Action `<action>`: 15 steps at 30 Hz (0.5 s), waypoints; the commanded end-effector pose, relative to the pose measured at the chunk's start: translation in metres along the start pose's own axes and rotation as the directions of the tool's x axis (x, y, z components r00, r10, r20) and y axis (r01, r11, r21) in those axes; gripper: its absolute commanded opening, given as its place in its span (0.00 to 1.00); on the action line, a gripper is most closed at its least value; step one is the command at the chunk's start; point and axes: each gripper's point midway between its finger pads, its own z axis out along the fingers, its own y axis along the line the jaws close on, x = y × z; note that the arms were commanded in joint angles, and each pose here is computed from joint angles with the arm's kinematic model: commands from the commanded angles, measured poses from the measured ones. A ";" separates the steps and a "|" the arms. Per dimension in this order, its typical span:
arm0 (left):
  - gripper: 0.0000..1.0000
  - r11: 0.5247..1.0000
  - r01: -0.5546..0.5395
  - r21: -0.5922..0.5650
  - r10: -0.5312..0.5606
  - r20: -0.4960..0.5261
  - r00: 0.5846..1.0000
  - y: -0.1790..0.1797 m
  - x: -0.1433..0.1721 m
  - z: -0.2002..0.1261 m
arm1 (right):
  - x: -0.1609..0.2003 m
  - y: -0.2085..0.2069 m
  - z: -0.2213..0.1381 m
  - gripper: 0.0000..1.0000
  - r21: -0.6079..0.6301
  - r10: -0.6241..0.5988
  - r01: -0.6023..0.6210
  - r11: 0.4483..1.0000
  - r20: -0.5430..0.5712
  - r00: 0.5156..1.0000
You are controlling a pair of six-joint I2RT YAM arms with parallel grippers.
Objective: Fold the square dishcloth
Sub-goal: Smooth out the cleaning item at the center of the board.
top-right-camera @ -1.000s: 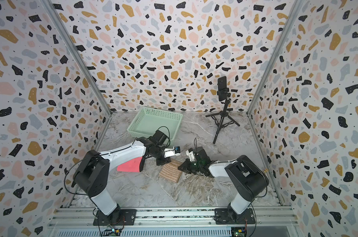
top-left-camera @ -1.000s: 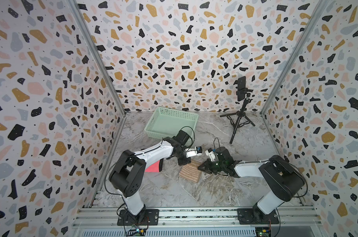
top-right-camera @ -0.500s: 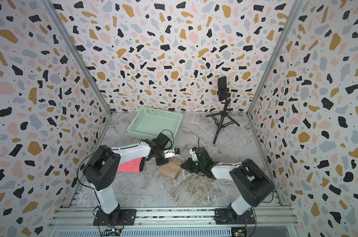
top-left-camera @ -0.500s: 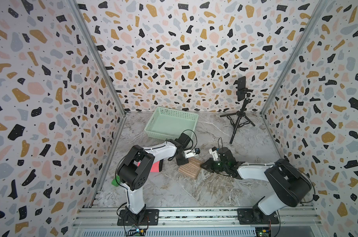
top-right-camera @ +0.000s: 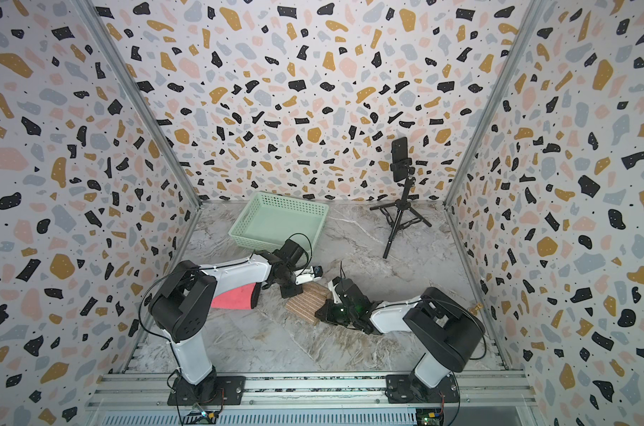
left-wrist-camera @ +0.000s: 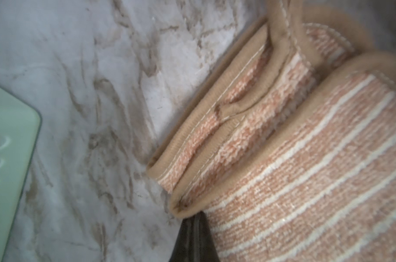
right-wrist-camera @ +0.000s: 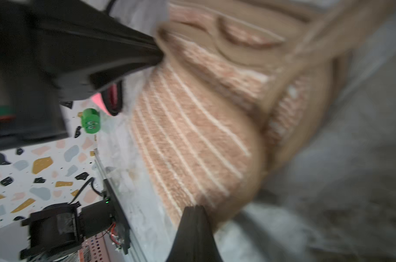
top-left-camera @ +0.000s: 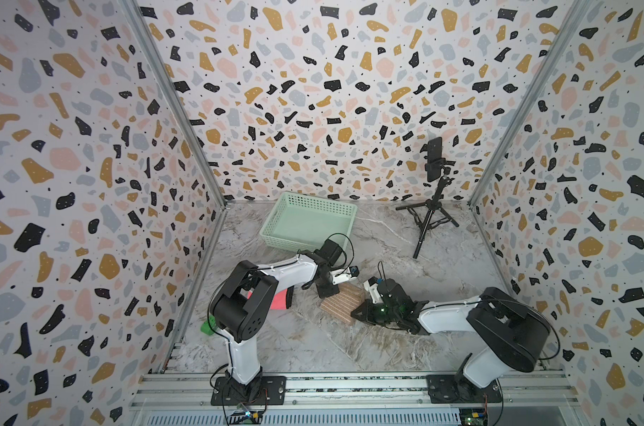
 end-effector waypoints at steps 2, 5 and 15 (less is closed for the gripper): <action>0.00 0.998 0.025 0.049 -0.023 -0.034 0.999 -0.009 0.010 0.006 | 0.000 -0.018 0.002 0.00 0.071 -0.007 0.006 0.997 0.015 1.000; 0.00 0.999 0.021 0.049 -0.020 -0.026 0.999 -0.009 0.007 0.001 | -0.003 -0.012 -0.009 0.00 0.076 -0.035 0.032 0.997 0.039 0.999; 0.09 0.994 0.106 0.000 -0.106 0.087 0.991 0.018 -0.006 -0.059 | -0.018 0.052 -0.025 0.00 -0.023 -0.115 0.118 0.993 0.083 0.990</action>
